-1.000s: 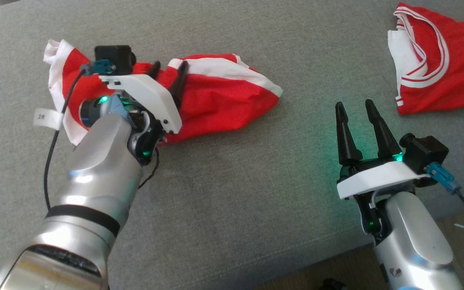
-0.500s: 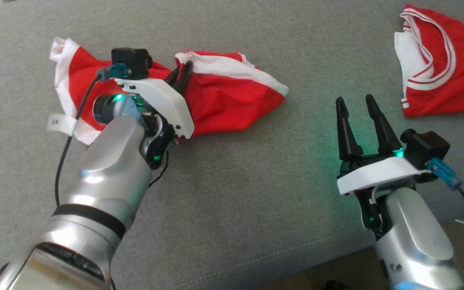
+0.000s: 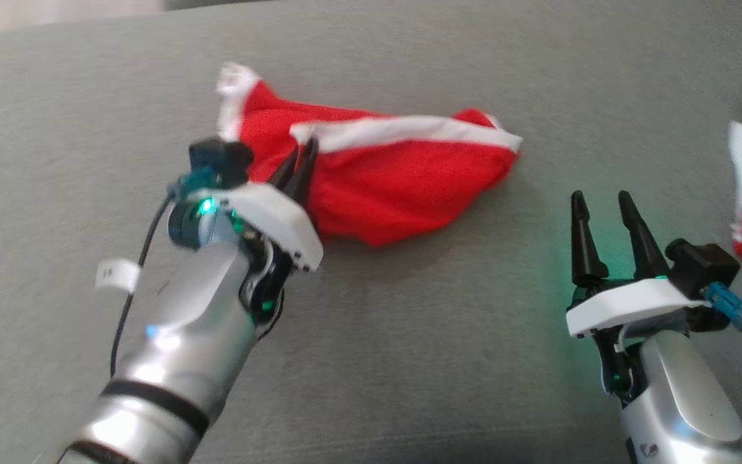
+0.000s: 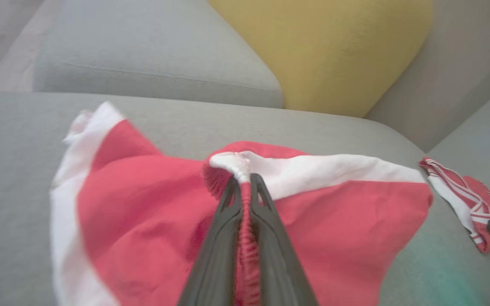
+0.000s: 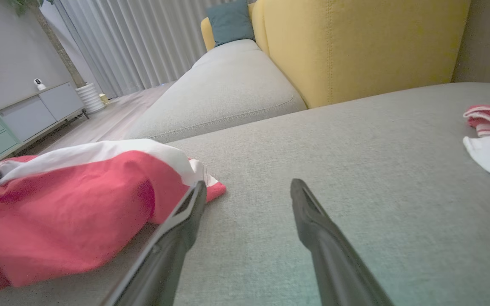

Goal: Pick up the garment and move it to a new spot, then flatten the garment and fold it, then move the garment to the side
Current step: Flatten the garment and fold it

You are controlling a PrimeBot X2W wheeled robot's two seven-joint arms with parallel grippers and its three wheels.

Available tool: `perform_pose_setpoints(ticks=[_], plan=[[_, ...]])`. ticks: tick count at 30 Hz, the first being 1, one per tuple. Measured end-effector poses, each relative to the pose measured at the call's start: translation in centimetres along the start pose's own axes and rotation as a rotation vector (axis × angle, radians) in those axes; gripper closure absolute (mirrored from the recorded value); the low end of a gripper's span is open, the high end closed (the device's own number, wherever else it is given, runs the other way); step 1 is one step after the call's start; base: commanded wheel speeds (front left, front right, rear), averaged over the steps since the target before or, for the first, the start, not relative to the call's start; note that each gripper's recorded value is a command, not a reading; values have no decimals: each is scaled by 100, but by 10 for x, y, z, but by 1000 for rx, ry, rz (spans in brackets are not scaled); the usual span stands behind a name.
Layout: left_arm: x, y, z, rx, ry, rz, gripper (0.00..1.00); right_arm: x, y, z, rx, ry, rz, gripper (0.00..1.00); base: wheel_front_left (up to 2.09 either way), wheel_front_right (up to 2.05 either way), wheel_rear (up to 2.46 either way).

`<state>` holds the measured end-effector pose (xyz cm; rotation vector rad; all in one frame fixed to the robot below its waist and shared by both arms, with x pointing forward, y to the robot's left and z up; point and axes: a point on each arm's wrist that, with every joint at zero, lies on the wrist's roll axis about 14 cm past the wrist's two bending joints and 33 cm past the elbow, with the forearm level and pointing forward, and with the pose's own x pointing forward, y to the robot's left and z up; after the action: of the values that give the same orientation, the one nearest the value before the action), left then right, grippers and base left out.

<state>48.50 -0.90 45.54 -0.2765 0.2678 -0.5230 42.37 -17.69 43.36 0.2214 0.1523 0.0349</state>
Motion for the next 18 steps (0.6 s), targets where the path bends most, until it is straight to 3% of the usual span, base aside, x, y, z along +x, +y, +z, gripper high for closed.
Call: perform_pose_setpoints(ticks=[8,12,13,14,15,16,17,18], plan=[[-75,82,2,-7,-43,269,100,18,53,3,4,-8,141,0,0,0,0],[-104,105,-12,-35,-34,375,100,19,65,3,0,-7,173,0,0,0,0],[-108,107,-19,-42,-23,388,96,19,65,2,0,-4,173,0,0,0,0],[-111,109,-24,-52,-16,402,73,19,64,1,-1,0,170,0,0,0,0],[-114,109,-29,-56,-7,410,55,18,62,0,-1,3,167,0,0,0,0],[-116,110,-33,-53,1,417,19,18,62,-1,-4,4,166,0,0,0,0],[-118,112,-34,-53,1,431,0,17,61,-1,-6,5,164,0,0,0,0],[-119,114,-35,-52,1,439,0,17,59,-1,-6,6,159,0,0,0,0]])
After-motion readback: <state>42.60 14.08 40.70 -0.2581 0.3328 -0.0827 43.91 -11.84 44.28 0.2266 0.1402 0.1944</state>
